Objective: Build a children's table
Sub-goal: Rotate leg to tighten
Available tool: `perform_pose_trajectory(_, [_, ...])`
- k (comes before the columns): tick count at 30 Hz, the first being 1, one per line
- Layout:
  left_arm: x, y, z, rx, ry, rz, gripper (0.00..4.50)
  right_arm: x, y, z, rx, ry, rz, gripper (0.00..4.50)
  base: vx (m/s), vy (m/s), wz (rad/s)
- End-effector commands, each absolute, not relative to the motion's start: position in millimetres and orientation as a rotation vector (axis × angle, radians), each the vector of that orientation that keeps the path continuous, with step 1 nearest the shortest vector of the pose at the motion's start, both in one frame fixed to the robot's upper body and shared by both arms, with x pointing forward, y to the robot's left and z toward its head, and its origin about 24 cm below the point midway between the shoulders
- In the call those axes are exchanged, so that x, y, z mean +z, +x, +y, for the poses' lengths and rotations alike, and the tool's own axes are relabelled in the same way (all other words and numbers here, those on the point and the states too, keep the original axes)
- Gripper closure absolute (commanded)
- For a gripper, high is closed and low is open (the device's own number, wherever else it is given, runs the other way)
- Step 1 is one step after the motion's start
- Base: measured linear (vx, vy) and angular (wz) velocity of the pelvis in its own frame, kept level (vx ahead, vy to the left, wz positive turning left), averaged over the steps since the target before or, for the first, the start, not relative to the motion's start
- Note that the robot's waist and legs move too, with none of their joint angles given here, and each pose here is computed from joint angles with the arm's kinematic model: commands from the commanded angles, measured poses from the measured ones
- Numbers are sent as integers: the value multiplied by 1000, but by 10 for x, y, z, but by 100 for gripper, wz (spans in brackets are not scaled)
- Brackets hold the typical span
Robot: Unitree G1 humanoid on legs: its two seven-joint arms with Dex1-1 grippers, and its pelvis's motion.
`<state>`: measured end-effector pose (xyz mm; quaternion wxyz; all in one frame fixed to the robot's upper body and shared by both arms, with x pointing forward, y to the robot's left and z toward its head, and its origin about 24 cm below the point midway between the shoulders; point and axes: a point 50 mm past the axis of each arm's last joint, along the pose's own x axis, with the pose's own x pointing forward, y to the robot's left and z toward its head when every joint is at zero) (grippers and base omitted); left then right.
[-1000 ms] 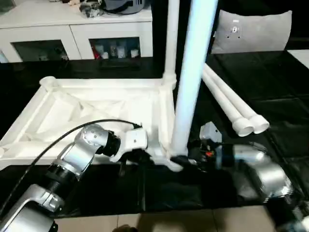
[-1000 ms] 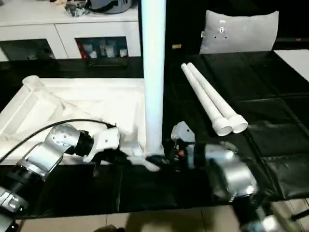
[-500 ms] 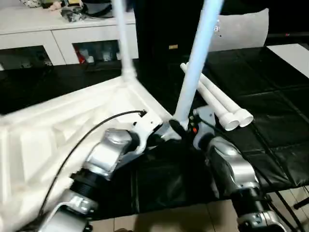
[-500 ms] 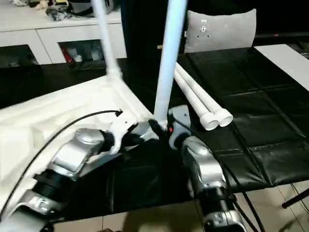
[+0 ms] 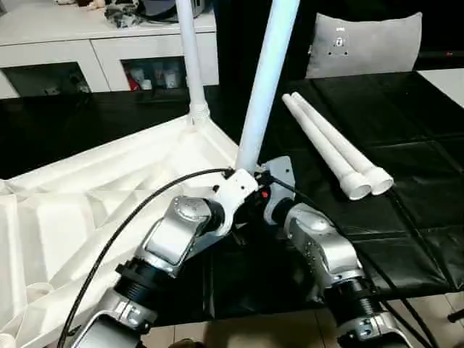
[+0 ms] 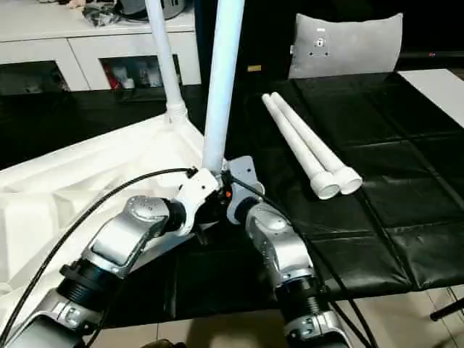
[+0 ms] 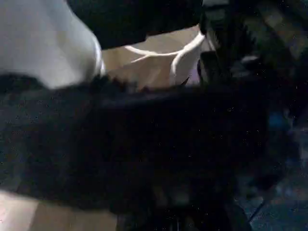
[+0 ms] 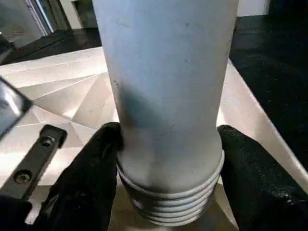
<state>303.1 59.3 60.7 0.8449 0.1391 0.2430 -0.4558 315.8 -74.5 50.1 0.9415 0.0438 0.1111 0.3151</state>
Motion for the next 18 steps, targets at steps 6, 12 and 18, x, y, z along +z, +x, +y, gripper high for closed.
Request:
perform_pose_trajectory(6, [887,3024,720,-1074,390,351,450,569,3144,-1106,665,92,234,182,0,0,0])
perform_pose_trajectory(12, [836,2984,834,-1162,449,368,450,656,3040,-1298,836,66,260,183,0,0,0])
perform_pose_trajectory(18, [808,2962,893,-1233,481,395,450,629,2948,-1463,943,89,336,183,0,0,0])
